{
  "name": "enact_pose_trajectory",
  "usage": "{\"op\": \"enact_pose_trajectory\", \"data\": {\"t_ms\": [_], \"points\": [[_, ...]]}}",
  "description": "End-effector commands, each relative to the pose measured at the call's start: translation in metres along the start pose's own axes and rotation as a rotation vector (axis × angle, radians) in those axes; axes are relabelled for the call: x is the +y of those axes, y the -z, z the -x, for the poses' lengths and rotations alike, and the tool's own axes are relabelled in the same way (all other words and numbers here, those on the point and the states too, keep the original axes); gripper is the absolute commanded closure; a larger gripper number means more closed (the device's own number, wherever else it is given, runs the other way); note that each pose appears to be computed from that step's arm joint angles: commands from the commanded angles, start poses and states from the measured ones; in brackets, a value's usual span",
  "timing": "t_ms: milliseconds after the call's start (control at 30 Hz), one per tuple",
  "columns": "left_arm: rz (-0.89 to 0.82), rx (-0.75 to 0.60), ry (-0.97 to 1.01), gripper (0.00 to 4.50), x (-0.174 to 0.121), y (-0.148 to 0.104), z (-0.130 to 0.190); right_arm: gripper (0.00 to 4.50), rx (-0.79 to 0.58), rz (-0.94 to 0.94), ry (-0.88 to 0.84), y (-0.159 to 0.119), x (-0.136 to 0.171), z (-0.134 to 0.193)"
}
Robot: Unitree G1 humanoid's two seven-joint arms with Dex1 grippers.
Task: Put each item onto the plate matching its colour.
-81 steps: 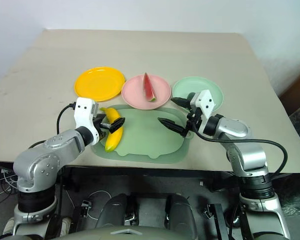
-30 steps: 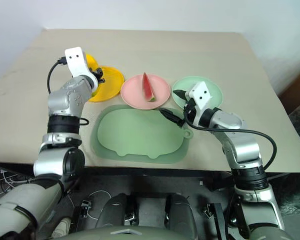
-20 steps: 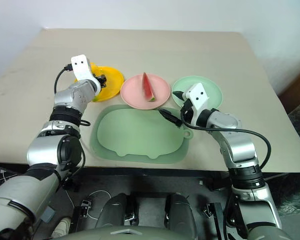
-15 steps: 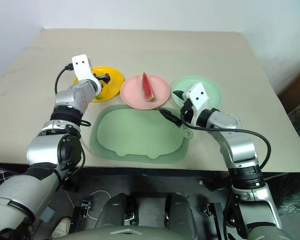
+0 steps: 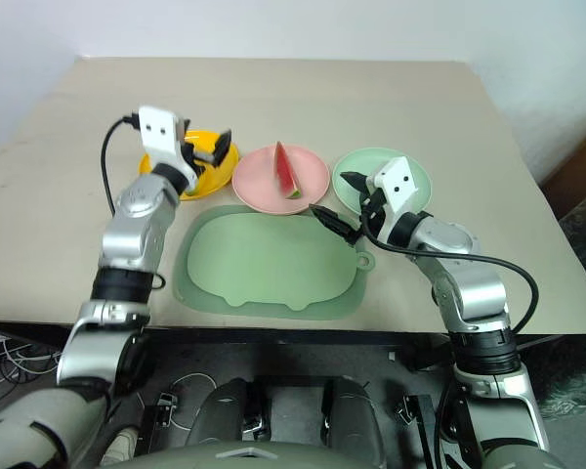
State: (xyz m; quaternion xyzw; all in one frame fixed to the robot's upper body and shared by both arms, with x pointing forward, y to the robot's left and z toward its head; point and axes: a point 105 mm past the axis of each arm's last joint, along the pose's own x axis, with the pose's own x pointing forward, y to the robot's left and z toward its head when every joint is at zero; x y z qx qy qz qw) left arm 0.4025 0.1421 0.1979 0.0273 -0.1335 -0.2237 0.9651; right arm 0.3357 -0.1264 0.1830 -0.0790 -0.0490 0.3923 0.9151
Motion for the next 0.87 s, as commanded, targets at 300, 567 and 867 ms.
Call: {"op": "enact_pose_trajectory", "data": {"t_ms": [300,567,867], "points": [[-0.008,-0.084,0.372,0.05,-0.034,0.001,0.063,0.0,-0.107,0.064,0.029,-0.016,0.004,0.01],[0.122,-0.049,0.551,0.05,-0.053,-0.001,0.099,0.0,-0.13,0.017,-0.005,-0.019,0.011,0.018],[0.131,-0.015,0.528,0.05,-0.051,-0.003,0.117,0.0,-0.072,0.01,-0.051,-0.006,0.015,0.028]]}}
